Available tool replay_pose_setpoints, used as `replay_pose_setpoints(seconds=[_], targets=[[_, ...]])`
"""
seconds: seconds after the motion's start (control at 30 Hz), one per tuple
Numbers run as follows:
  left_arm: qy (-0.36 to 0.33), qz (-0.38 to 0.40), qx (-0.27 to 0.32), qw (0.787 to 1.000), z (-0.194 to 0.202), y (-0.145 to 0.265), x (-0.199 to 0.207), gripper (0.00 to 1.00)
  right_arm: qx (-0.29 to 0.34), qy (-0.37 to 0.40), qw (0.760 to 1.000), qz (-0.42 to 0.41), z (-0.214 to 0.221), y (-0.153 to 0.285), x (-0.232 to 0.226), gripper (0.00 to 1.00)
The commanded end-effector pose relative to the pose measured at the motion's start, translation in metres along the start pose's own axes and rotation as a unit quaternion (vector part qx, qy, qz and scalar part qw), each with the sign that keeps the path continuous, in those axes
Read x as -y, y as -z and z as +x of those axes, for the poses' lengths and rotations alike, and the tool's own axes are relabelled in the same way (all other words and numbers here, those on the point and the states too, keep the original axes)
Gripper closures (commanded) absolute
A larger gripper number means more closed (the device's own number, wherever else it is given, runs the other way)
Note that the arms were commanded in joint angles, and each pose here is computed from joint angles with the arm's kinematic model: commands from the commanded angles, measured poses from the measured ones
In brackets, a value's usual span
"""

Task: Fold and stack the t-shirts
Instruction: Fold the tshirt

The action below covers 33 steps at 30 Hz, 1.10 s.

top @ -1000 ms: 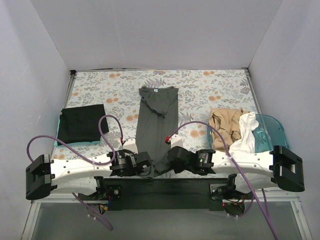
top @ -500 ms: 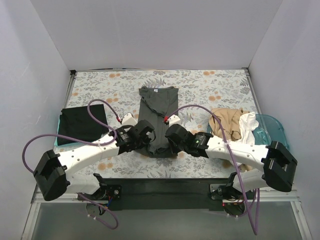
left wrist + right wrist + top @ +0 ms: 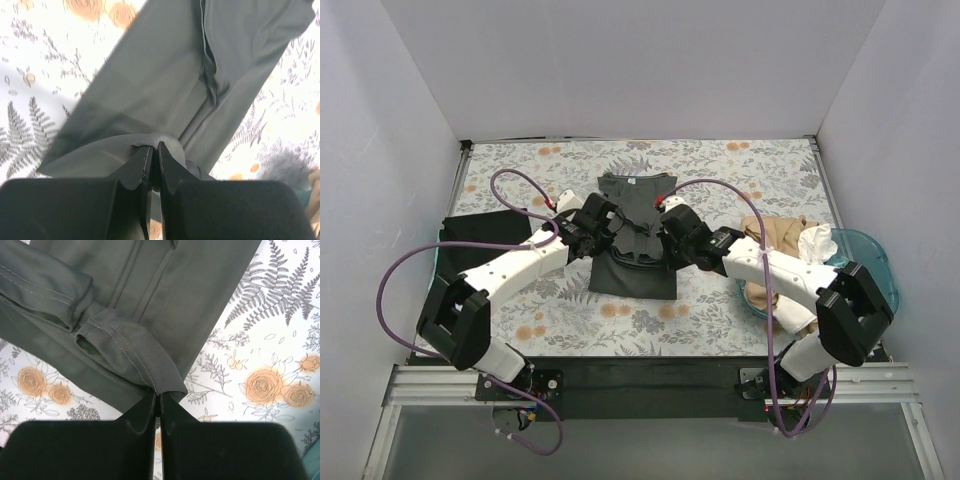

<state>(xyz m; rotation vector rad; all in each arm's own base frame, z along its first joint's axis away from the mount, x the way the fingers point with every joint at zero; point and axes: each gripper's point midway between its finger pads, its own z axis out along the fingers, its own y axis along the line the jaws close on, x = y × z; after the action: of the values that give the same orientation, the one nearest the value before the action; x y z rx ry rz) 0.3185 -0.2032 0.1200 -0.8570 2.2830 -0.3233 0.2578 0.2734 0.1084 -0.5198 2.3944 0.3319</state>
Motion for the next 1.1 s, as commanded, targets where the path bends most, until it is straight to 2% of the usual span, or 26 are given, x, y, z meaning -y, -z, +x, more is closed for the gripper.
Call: replay_pose_setpoints(seconds=[0.0,0.27,0.73,0.83,0.87,0.9,0.93,0.97,1.0,1.03,1.07], targets=[[0.005,0.013,0.011,1.000,-0.024,-0.007,0.013,1.00,0.016,0.004,1.000,-0.024,-0.027,-0.004,-0.001,0.96],[0.002,0.004,0.005,1.000,-0.042,-0.034,0.016,1.00,0.004,-0.005,1.000,-0.025,-0.041,-0.025,0.017,0.97],[-0.014,-0.009,-0.011,1.000,-0.047,-0.071,0.018,1.00,-0.026,-0.025,0.999,-0.028,-0.045,-0.058,0.036,0.97],[-0.031,-0.006,-0.019,0.999,-0.046,-0.080,0.023,0.92,-0.027,-0.031,0.999,-0.029,-0.050,-0.065,0.039,0.93],[-0.035,-0.011,-0.025,0.999,-0.044,-0.086,0.022,0.87,-0.026,-0.032,0.999,-0.030,-0.052,-0.066,0.040,0.83],[-0.042,-0.012,-0.026,0.999,-0.045,-0.087,0.022,0.69,-0.019,-0.031,0.999,-0.035,-0.061,-0.066,0.040,0.74],[-0.046,-0.014,-0.027,0.998,-0.045,-0.088,0.022,0.60,-0.020,-0.025,0.999,-0.035,-0.062,-0.069,0.041,0.63],[-0.050,-0.009,-0.027,0.998,-0.047,-0.087,0.026,0.49,-0.017,-0.023,0.999,-0.037,-0.065,-0.068,0.042,0.40],[-0.053,-0.010,-0.025,0.998,-0.049,-0.085,0.026,0.31,-0.011,-0.020,0.999,-0.038,-0.070,-0.064,0.042,0.23],[-0.054,-0.008,-0.022,0.998,-0.052,-0.082,0.028,0.25,-0.006,-0.018,0.999,-0.039,-0.073,-0.062,0.041,0.02],[-0.055,-0.009,-0.016,0.998,-0.055,-0.079,0.027,0.20,-0.003,-0.017,0.999,-0.040,-0.074,-0.058,0.041,0.02]])
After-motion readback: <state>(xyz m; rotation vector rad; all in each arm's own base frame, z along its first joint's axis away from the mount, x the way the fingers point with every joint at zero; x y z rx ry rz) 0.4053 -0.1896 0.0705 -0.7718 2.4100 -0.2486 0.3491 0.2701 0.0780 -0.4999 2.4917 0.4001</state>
